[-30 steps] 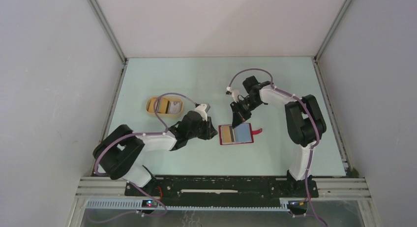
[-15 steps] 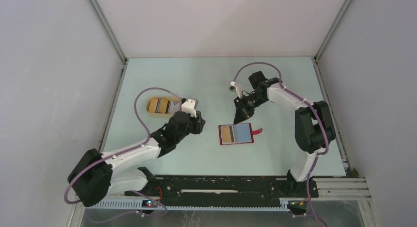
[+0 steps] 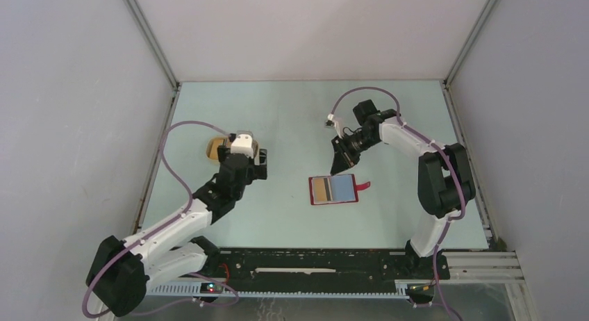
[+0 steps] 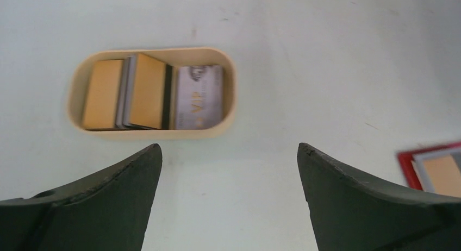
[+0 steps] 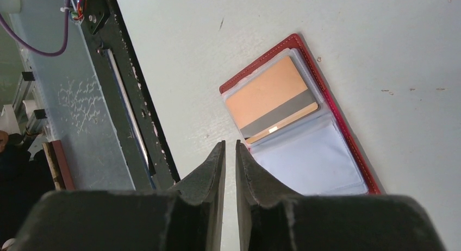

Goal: Put the credit cards into the card holder
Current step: Pick up the credit card from the storage box.

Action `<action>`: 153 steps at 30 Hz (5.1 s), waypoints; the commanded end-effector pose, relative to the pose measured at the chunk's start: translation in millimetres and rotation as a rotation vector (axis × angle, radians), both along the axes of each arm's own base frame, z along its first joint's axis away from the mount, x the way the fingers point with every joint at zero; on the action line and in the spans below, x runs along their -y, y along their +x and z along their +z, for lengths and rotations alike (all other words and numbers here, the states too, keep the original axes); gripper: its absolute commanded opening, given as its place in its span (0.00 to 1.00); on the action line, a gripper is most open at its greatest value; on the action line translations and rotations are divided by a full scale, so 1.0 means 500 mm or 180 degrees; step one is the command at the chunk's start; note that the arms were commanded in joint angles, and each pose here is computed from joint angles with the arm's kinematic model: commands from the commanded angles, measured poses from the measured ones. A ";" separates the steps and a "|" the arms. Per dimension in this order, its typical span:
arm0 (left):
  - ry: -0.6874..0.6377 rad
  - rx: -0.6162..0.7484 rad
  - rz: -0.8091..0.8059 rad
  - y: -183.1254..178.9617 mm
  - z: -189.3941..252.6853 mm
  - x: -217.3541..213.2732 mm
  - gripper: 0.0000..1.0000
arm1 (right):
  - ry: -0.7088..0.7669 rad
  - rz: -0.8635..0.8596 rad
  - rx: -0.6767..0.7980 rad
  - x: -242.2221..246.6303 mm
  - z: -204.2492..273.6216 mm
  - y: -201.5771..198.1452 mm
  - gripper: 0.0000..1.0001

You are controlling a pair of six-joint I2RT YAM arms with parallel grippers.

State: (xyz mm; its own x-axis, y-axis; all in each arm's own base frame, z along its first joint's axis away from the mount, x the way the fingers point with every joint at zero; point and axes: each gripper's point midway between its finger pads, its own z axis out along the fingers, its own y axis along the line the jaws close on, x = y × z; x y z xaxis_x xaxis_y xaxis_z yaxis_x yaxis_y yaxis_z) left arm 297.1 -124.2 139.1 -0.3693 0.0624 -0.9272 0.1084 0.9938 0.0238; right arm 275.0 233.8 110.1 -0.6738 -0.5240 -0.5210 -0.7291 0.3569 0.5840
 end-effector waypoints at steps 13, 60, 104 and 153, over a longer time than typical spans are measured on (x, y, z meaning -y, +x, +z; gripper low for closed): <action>0.0474 -0.0508 0.0696 0.078 -0.016 -0.172 1.00 | 0.0031 -0.0162 0.0545 0.030 0.074 0.041 0.22; 0.0760 -0.1641 0.0551 0.232 -0.131 -0.257 0.50 | 0.0084 -0.0196 0.0461 0.039 0.068 0.045 0.22; 0.0518 -0.1747 0.0510 0.229 -0.153 -0.267 0.43 | 0.0109 -0.0189 0.0445 0.040 0.070 0.043 0.22; 0.0437 -0.1490 0.0656 0.223 -0.089 -0.275 0.10 | 0.0123 -0.0171 0.0439 0.039 0.071 0.040 0.22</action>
State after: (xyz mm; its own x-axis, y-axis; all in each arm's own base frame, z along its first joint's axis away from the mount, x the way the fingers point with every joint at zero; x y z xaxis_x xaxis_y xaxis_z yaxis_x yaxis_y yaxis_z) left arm 400.2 3.3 71.2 -0.7960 0.0739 -0.6007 -0.0155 0.9897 0.1423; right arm 293.1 212.8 135.7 -0.6513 -0.4706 -0.5952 -0.7588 0.4038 0.5110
